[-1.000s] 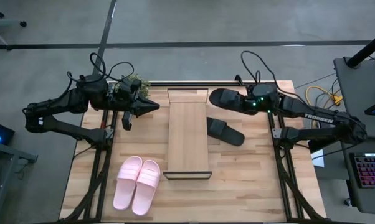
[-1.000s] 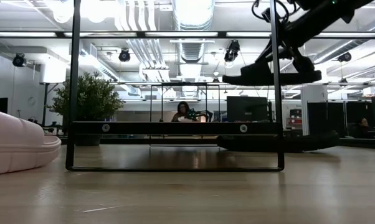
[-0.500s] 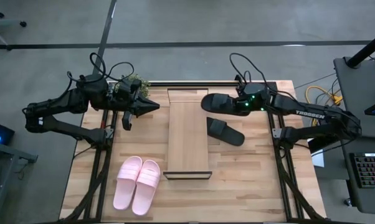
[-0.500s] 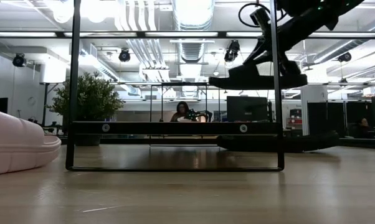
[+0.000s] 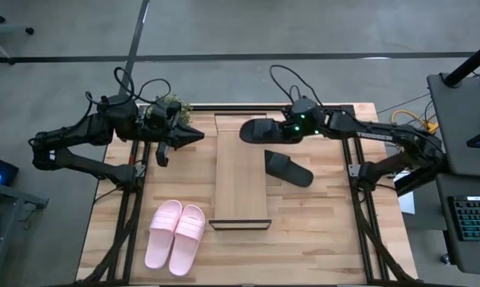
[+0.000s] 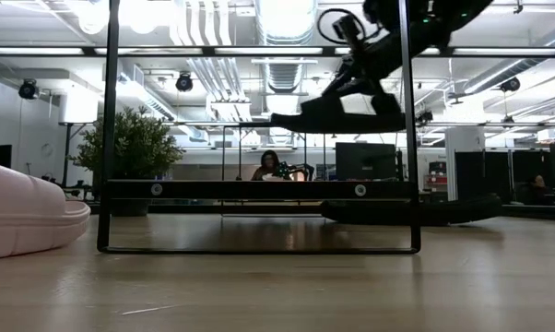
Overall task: Pick and place slides into the shelf
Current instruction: Put the right black slide on the shelf
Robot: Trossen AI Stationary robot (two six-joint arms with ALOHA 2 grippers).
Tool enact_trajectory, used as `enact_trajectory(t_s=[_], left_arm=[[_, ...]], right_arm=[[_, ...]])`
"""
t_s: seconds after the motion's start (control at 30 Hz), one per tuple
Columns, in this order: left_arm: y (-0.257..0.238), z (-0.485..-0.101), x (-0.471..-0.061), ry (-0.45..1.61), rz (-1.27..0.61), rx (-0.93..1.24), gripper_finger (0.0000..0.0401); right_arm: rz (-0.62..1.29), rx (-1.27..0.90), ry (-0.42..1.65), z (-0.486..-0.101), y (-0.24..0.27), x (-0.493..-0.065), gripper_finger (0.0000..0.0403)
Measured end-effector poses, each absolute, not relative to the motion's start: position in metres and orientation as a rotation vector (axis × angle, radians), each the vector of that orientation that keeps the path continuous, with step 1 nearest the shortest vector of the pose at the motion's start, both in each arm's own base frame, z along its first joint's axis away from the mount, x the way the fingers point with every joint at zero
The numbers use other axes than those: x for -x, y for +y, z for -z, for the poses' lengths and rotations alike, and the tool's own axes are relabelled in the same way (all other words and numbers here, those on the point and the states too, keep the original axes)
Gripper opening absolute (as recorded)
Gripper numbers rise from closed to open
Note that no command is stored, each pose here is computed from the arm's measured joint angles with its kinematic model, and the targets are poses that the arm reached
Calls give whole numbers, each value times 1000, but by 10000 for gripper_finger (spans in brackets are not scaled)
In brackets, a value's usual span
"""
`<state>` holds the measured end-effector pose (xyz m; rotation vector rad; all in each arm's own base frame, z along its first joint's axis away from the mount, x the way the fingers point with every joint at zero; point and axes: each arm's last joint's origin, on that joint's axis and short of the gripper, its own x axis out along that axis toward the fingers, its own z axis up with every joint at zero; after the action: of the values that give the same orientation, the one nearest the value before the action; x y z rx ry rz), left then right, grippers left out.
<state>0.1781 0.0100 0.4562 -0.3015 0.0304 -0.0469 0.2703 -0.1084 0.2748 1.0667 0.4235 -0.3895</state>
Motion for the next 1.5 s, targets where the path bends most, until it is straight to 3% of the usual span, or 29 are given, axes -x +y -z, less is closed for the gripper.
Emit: enact_trajectory(t_s=[0.57,1.5], left_arm=[[10,-457,-178,20,49,301,0],[10,-458,-178,16,50,279,0]], right_arm=[[314,-1028,509,-267,-133,-337,13],[296,-1019,509,-247,-131,-359,13]])
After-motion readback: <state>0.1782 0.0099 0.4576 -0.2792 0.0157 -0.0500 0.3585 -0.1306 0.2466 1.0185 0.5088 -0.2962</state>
